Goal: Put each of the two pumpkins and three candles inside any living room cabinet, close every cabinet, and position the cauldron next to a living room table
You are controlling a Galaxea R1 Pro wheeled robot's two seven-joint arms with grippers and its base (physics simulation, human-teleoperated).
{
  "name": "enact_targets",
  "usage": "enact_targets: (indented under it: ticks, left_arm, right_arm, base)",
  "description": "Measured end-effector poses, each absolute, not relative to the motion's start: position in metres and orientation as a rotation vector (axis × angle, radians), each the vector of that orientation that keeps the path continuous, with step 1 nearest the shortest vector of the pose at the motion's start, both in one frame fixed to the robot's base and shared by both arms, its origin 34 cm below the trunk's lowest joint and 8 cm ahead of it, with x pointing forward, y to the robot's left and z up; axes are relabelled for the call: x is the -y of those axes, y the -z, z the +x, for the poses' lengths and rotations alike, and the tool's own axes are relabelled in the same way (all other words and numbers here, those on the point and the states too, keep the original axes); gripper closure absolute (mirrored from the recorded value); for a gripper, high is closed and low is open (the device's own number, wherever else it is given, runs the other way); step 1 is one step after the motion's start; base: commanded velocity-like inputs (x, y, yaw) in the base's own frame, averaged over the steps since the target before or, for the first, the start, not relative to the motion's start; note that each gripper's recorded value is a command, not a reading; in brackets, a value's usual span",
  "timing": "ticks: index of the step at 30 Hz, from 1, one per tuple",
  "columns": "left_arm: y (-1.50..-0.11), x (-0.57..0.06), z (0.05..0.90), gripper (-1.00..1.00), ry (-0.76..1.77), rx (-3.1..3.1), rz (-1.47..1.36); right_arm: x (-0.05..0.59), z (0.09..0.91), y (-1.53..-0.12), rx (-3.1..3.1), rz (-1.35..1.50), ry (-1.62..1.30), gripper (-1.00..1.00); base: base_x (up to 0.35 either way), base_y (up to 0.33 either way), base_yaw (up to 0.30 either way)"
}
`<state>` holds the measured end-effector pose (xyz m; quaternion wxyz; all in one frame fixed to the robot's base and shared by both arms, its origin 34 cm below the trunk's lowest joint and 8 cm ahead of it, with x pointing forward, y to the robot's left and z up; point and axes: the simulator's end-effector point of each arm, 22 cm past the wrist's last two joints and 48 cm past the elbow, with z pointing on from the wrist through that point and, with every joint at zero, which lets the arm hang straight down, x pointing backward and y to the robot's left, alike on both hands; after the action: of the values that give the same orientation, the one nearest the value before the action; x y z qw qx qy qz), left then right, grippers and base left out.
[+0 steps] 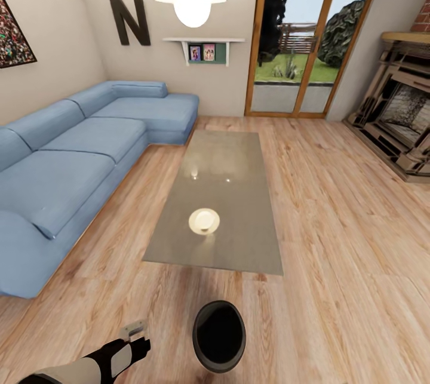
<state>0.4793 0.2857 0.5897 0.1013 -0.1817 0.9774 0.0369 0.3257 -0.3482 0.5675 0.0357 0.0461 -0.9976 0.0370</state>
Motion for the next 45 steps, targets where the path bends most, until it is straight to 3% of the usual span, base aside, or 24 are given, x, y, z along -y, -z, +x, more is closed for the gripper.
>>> enact_targets:
  ticks: [45]
  left_arm:
    - [-0.616,-0.28,0.506,-1.0,-0.078,-2.819,-0.527]
  right_arm:
    - [0.345,0.345,-0.582,3.119,0.14,-0.112,-1.0]
  base:
    - [-0.019,0.0,0.0]
